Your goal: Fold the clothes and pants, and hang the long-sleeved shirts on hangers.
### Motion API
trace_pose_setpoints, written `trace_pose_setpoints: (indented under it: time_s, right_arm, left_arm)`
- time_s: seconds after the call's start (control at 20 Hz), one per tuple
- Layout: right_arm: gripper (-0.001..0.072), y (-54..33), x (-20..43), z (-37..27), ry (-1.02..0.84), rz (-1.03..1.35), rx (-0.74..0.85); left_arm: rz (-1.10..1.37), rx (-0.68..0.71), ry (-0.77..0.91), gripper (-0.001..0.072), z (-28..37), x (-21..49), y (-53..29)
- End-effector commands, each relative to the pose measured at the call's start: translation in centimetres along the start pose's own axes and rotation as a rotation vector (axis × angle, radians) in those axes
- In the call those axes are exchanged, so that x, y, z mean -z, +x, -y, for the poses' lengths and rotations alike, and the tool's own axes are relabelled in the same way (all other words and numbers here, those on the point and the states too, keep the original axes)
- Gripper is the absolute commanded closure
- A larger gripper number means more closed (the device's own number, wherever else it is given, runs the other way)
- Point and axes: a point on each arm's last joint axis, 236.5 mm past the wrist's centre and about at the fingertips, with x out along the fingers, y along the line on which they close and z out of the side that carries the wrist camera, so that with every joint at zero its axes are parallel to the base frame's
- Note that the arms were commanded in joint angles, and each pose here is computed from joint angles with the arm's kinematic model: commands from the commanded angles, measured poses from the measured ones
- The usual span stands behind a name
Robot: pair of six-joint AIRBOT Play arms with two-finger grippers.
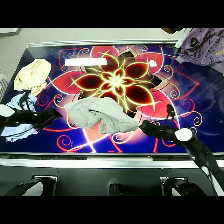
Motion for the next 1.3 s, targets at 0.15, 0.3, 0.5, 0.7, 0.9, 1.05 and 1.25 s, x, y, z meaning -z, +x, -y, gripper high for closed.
trace_pose_setpoints:
  time_s: [0.15,0.3,0.5,0.7,0.9,1.05,1.25]
  right_arm:
    - [0.0678,-4.7,0.7,2.4,-0.027,0.0,0.107]
    - [0.0678,-4.8,1.2,2.4,-0.027,-0.022,0.108]
    - [0.0678,-4.8,1.2,2.3,-0.01,-0.02,0.106]
    - [0.0678,-5.3,0.9,1.9,-0.025,0.005,0.095]
    - [0.0679,-6.3,0.2,0.9,-0.045,0.056,0.071]
    - [0.0679,-8.0,-3.1,-1.1,-0.123,0.154,0.063]
    - [0.0679,-14.5,-11.7,-7.7,-0.325,0.382,0.073]
  left_arm:
    - [-0.091,0.138,-0.056,-0.0007,1.2,2.1,6.2]
    - [-0.125,0.113,-0.036,-0.0006,1.5,3.2,8.6]
    - [-0.088,0.132,-0.072,-0.0005,2.9,2.5,10.7]
    - [-0.083,0.117,-0.055,0.0155,3.7,2.2,12.8]
    - [-0.081,0.15,-0.008,0.069,5.8,1.0,12.5]
    - [0.026,0.214,0.096,0.0693,10.1,-3.4,8.3]
    - [0.287,0.207,0.335,0.0693,17.9,-11.1,-3.3]
